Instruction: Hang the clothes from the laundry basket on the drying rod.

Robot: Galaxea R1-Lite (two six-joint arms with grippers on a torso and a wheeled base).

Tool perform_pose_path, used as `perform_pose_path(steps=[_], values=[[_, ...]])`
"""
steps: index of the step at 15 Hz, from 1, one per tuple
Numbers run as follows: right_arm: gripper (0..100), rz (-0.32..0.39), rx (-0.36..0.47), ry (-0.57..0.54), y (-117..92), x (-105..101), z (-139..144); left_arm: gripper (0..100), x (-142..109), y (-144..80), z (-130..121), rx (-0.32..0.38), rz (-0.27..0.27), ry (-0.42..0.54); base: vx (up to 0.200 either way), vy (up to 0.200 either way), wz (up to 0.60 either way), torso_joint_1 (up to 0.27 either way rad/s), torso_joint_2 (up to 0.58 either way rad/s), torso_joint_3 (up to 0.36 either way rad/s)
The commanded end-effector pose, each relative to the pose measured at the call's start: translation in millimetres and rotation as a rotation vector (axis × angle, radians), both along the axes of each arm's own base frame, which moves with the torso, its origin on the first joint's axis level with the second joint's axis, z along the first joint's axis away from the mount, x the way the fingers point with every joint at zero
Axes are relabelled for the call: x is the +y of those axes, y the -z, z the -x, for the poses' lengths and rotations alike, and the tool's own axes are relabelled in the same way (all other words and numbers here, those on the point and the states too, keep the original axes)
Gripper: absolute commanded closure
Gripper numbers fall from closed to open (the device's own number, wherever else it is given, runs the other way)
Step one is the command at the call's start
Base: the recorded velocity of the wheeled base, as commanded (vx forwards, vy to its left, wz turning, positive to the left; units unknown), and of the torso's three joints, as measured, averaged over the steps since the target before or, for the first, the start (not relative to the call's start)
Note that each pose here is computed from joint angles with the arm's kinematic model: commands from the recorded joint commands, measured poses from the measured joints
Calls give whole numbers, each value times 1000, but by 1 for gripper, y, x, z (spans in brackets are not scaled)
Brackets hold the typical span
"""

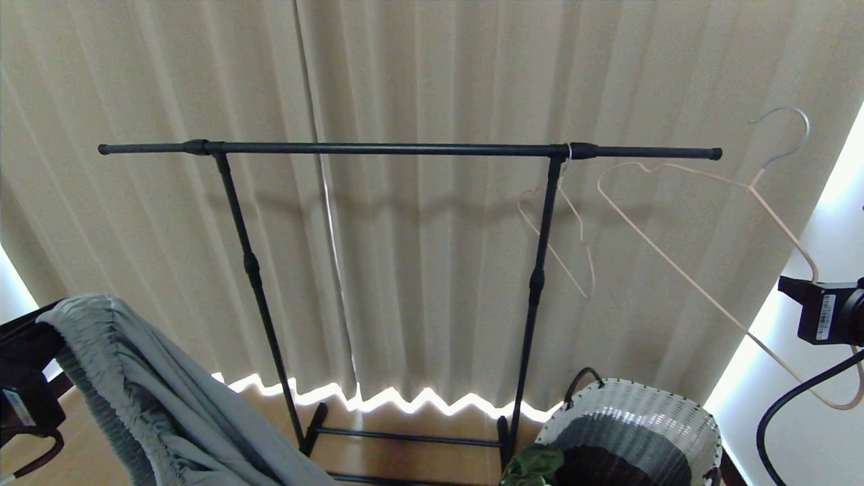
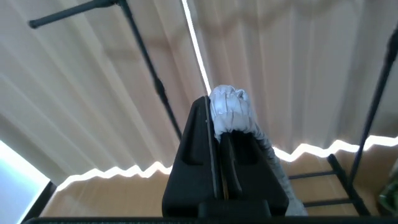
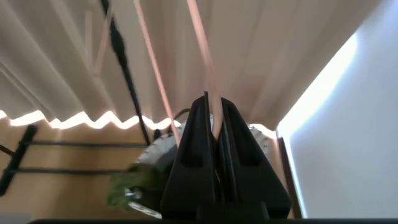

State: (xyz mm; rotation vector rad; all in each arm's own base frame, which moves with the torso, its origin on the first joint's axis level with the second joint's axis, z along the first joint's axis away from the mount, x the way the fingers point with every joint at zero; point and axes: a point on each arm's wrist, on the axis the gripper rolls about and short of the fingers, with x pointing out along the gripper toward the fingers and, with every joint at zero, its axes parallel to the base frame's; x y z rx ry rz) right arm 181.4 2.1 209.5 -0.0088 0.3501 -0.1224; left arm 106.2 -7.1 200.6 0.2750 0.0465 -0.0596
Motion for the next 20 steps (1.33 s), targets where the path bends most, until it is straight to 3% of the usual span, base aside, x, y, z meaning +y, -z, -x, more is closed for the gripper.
perform_pose_path(steps=[1,14,20], values=[[100,0,0,-14,0,2,0,100,0,0,0,0,0,0,0,200,0,2,2,2],[100,0,8,-35,2,6,0,100,0,2,-1,9,1,0,0,200,0,2,3,2],[100,3,37,-109,10,19,3,100,-1,6,0,22,-7,11,0,0,0,0,0,0]])
